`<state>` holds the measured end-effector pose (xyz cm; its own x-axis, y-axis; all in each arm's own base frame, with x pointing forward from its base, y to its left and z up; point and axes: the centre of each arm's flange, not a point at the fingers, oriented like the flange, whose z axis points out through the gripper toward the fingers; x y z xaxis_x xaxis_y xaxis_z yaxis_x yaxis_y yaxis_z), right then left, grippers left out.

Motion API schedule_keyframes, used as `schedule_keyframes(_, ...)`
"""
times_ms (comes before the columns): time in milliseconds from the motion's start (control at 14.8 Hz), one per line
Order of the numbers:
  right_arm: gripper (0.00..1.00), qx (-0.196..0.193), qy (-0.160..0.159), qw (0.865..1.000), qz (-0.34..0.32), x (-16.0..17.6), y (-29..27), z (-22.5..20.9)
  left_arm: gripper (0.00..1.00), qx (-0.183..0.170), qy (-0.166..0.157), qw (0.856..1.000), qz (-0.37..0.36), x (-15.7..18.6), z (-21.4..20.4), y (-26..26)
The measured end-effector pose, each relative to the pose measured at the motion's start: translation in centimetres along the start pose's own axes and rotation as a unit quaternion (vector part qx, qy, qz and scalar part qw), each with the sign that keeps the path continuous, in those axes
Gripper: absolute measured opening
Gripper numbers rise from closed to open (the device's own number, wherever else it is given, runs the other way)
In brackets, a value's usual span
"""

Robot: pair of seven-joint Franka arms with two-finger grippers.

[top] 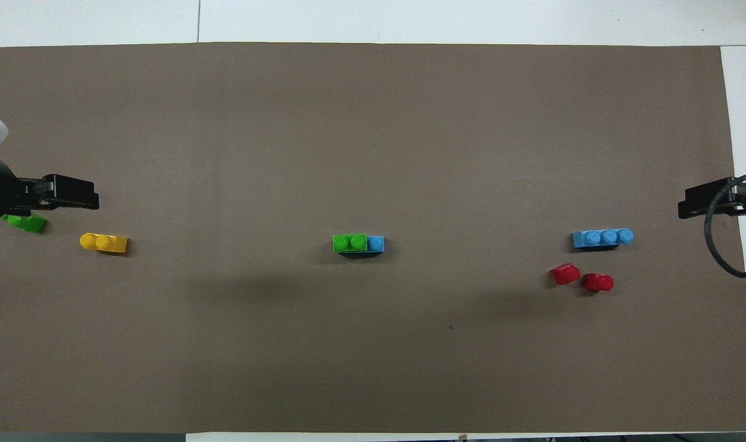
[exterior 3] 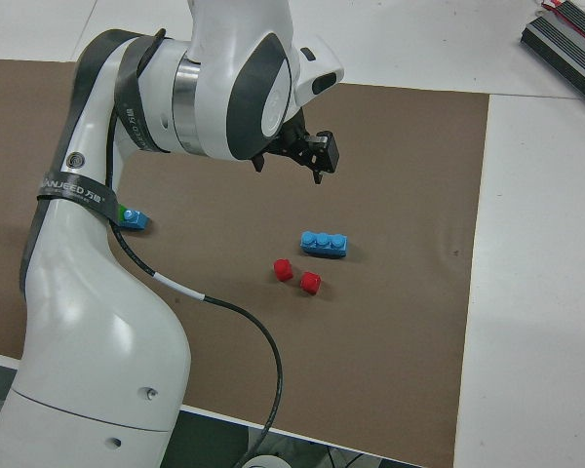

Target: Remove green block with left arm and hold with right

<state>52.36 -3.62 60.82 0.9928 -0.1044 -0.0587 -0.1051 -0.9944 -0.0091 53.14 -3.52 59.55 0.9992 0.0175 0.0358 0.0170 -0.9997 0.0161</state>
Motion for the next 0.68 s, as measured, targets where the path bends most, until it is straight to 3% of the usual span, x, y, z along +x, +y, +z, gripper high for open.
schedule_keyframes(676,1.00,0.000,0.000,1.000,0.000,0.00,-0.03,0.00,1.00,0.000,0.000,1.000,0.001,-0.08,-0.08,0.14)
